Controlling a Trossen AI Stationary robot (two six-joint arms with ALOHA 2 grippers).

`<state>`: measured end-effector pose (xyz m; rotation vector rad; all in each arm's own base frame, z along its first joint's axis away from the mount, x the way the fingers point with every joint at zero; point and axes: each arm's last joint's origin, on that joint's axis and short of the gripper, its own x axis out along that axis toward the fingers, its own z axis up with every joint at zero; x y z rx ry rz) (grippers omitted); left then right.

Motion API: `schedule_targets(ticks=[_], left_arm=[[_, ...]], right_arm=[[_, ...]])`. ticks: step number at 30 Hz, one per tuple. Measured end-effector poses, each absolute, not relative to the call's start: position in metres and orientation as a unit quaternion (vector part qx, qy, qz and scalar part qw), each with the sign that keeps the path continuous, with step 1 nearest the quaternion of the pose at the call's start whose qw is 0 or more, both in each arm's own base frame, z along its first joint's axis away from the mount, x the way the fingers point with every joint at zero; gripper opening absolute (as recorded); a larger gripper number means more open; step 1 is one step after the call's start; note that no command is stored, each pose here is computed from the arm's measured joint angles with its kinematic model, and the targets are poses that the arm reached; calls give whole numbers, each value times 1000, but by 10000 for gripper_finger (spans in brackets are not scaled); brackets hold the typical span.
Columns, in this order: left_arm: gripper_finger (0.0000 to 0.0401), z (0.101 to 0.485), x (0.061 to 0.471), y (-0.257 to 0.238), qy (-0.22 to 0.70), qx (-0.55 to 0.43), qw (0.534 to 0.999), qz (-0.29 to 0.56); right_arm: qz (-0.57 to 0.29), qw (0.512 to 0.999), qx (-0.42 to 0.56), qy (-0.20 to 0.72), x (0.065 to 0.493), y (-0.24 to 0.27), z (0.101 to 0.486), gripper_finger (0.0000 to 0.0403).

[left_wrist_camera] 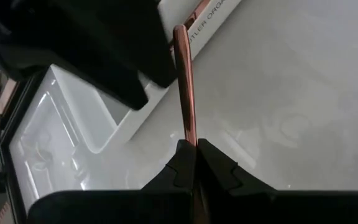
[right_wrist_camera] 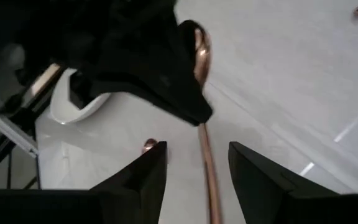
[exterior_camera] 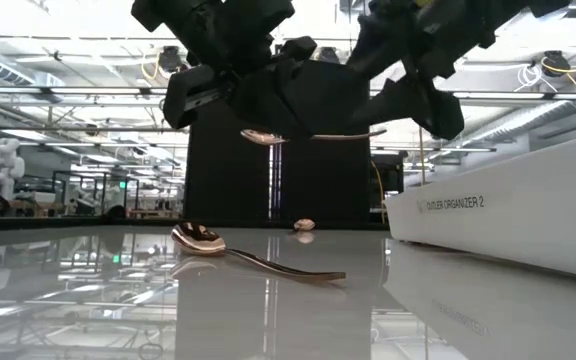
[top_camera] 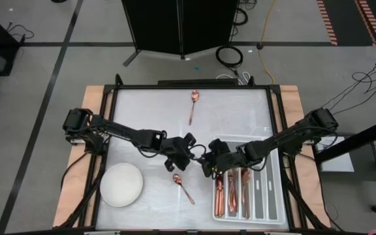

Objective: Sort silverware
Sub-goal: Put the middle brown spoon in the white silverware organizer

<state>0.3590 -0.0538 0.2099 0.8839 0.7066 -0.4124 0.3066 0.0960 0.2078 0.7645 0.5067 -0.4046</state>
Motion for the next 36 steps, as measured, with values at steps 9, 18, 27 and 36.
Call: schedule_targets(ticks=[9, 18, 27, 36], left_arm=[[10, 211, 359, -63, 319, 451, 810, -197], [10, 211, 358, -63, 321, 467, 800, -198], [10, 208, 354, -70, 328, 488, 778, -223], [10, 210, 356, -71, 315, 487, 786, -216]], right_arm=[[-171, 867, 371, 284, 315, 99, 188, 164], [-136, 872, 371, 289, 323, 103, 179, 126], [-132, 876, 363, 289, 323, 103, 181, 69], [-131, 879, 356, 288, 323, 103, 181, 4]])
